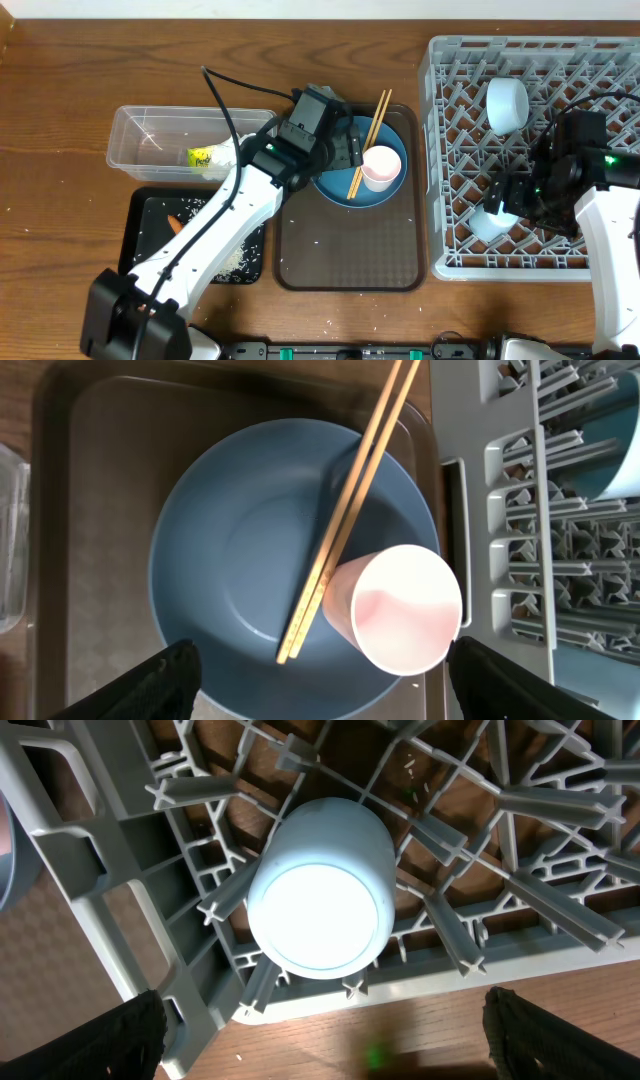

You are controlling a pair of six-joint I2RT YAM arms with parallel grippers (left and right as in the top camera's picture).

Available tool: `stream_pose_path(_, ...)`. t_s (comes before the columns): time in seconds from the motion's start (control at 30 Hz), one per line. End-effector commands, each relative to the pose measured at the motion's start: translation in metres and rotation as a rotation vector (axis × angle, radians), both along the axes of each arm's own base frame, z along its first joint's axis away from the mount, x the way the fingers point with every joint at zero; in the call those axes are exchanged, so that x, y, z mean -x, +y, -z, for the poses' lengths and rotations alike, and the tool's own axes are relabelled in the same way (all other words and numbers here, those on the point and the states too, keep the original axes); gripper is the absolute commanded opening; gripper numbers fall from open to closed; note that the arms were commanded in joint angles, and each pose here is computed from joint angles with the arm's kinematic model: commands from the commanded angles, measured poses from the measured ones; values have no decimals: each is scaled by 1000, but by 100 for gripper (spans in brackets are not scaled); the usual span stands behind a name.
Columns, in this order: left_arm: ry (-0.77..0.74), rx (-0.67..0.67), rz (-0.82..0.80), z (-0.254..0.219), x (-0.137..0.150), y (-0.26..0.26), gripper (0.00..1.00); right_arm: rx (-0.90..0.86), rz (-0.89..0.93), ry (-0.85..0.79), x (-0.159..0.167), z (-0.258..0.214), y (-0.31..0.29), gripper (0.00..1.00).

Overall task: Sort waste into correct bins and load items into the dishwasher rack
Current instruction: 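Reach the left gripper to the pink cup on the blue plate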

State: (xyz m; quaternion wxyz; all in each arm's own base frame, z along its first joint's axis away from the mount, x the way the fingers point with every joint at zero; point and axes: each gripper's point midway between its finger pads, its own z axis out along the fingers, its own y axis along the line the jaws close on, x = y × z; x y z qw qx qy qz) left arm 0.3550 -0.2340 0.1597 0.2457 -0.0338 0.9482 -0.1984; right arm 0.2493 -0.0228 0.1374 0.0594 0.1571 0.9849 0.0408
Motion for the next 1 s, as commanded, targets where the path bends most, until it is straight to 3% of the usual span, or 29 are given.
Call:
stream_pose_path(0.0,31,-38,-7,21,-5,0,79,-7,6,-8,-2,-2,0,99)
stream_pose_path(0.17,93,-69,20,51,-1,-10,72,-7,6,-7,-2,-2,0,99)
stream_pose_path(0.6,105,-82,78,69,8,-35,71,-8,6,-5,-2,-2,1,99)
stream_pose_path(0.77,112,-87,81,72,11,-35,54,-29,2,-9,-2,-2,4,99)
stream_pose_path(0.97,124,-95,82,78,12,-34,54,-29,2,-9,-2,-2,4,99)
